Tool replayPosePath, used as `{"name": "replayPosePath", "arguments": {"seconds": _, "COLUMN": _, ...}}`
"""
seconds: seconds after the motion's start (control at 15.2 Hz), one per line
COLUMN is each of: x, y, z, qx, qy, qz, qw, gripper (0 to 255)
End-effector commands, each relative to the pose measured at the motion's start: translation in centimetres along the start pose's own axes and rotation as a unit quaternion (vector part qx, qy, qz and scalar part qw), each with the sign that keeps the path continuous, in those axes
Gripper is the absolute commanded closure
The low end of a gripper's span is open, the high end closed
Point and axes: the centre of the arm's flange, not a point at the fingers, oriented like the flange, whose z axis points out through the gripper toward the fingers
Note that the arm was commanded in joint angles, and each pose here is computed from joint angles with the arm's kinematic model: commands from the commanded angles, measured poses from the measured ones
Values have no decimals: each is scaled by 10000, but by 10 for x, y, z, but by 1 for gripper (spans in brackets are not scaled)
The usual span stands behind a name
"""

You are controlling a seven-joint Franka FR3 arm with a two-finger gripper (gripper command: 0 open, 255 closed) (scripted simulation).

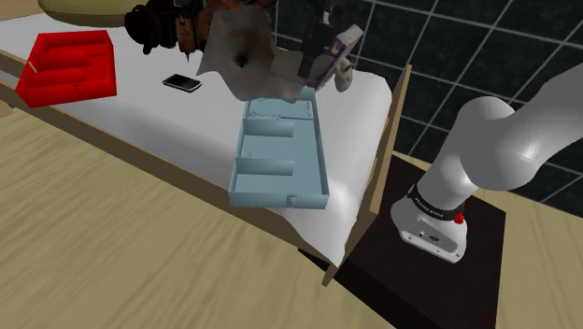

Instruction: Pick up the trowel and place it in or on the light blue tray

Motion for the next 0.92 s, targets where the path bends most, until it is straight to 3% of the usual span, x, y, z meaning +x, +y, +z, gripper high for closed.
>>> {"name": "replayPosePath", "arguments": {"seconds": 0.0, "x": -16, "y": -21, "z": -1, "qx": -3, "qy": -1, "qz": 3, "qw": 10000, "gripper": 255}}
{"name": "replayPosePath", "arguments": {"seconds": 0.2, "x": -45, "y": -58, "z": 5, "qx": -3, "qy": -1, "qz": 2, "qw": 10000, "gripper": 255}}
{"name": "replayPosePath", "arguments": {"seconds": 0.86, "x": -57, "y": -37, "z": 52, "qx": -3, "qy": -1, "qz": 3, "qw": 10000, "gripper": 255}}
